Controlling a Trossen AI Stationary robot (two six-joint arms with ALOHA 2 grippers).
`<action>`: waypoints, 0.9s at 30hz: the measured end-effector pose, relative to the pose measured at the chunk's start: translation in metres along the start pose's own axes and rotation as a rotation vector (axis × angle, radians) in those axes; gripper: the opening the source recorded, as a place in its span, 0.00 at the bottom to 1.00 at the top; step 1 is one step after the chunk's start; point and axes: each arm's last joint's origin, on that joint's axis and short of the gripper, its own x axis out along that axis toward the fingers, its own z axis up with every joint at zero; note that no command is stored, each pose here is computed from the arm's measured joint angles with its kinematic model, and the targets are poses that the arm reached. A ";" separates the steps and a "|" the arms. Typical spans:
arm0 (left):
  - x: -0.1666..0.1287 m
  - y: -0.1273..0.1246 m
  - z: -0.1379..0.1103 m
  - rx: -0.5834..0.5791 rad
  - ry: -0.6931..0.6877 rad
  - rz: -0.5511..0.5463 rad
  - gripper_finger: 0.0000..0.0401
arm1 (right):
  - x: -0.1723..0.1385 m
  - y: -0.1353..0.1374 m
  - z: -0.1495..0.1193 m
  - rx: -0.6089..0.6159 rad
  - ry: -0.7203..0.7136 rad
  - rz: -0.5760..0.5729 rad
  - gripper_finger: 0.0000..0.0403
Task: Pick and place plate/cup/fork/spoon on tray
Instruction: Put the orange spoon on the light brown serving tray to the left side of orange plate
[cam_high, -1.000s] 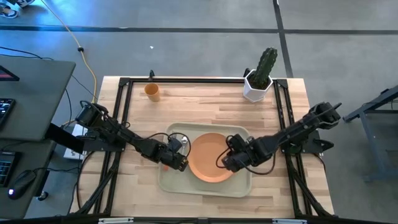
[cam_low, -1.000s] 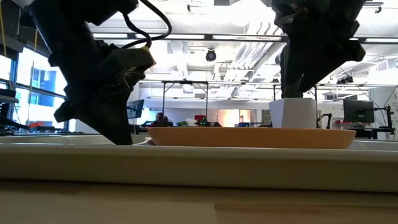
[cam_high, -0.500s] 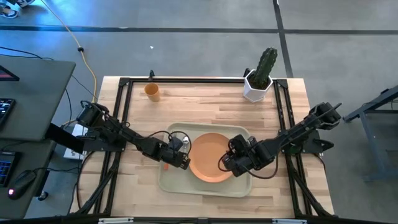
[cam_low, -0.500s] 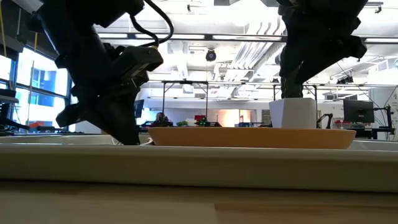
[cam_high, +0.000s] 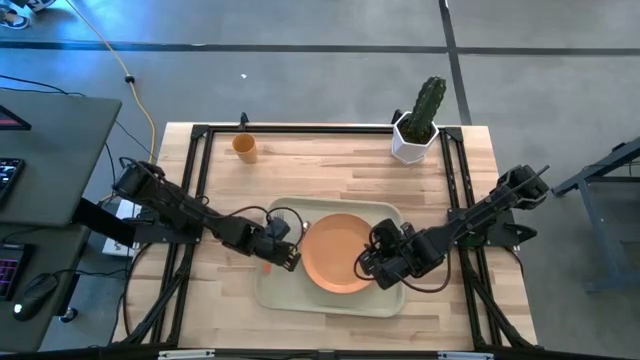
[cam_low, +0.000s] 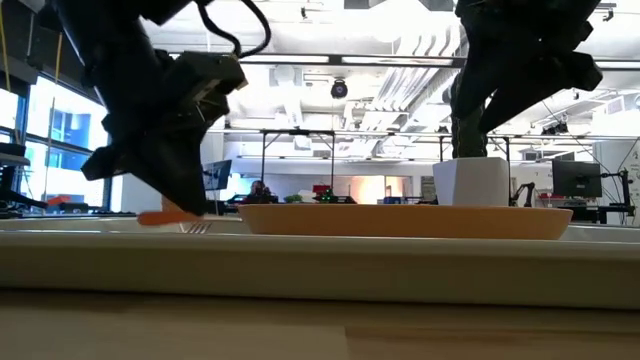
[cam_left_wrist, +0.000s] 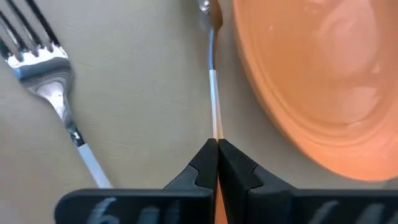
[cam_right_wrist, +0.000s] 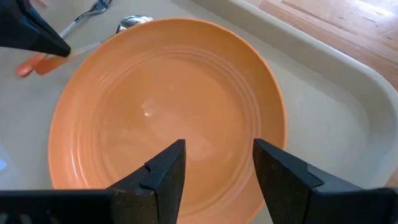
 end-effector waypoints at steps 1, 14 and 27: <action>-0.002 0.000 0.000 0.002 -0.002 -0.003 0.00 | 0.000 0.000 0.000 0.000 0.000 0.000 0.44; -0.006 0.003 0.007 0.075 -0.006 0.017 0.00 | 0.003 0.000 0.005 0.020 -0.008 -0.006 0.44; -0.005 0.003 0.008 0.156 -0.010 0.016 0.16 | 0.007 -0.001 0.010 0.023 0.009 -0.010 0.44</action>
